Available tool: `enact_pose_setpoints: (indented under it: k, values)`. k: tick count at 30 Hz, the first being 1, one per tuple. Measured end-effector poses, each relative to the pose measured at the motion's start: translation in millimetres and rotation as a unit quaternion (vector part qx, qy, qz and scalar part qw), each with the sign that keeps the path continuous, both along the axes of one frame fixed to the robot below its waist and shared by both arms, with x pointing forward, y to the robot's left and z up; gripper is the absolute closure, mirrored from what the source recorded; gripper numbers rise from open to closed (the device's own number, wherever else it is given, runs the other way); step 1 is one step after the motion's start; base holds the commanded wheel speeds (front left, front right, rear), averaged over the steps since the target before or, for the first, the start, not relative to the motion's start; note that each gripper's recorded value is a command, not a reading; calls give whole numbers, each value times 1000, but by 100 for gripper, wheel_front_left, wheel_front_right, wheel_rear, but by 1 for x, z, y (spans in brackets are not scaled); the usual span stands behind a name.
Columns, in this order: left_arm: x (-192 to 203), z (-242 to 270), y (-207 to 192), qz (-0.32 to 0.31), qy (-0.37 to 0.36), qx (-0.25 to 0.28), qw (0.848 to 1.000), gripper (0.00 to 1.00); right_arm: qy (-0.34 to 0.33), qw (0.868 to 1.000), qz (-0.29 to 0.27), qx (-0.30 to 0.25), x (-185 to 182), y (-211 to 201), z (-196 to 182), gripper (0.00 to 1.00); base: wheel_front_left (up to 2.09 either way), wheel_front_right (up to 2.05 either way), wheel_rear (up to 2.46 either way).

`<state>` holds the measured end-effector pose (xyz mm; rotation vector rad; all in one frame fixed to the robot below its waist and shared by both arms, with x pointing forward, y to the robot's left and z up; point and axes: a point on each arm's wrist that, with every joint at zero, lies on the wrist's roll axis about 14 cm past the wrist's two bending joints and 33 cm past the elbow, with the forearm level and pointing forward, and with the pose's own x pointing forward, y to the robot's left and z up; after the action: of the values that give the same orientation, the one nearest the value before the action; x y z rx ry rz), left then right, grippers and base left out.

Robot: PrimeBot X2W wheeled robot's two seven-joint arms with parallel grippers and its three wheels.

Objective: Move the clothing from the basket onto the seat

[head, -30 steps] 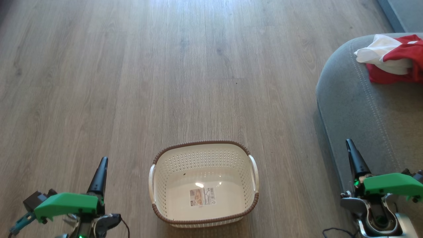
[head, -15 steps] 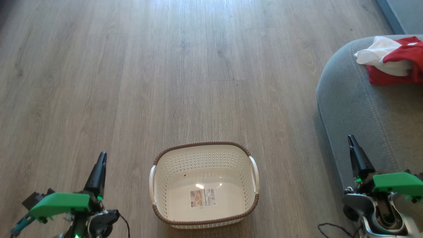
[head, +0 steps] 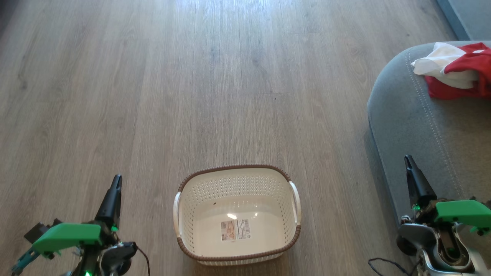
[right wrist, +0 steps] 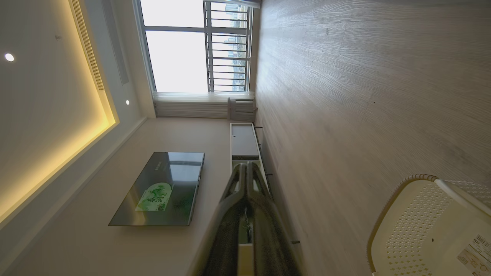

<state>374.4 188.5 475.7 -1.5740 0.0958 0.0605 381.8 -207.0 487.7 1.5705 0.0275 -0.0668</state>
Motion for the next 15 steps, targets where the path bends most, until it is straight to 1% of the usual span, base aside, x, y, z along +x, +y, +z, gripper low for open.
enact_pose_setpoints:
  k: [15]
  values:
    - [0, 0, 0, 0, 0, 0, 1000, 100, 0, 1000, 0, 0, 0, 0, 0, 100, 0, 0, 0]
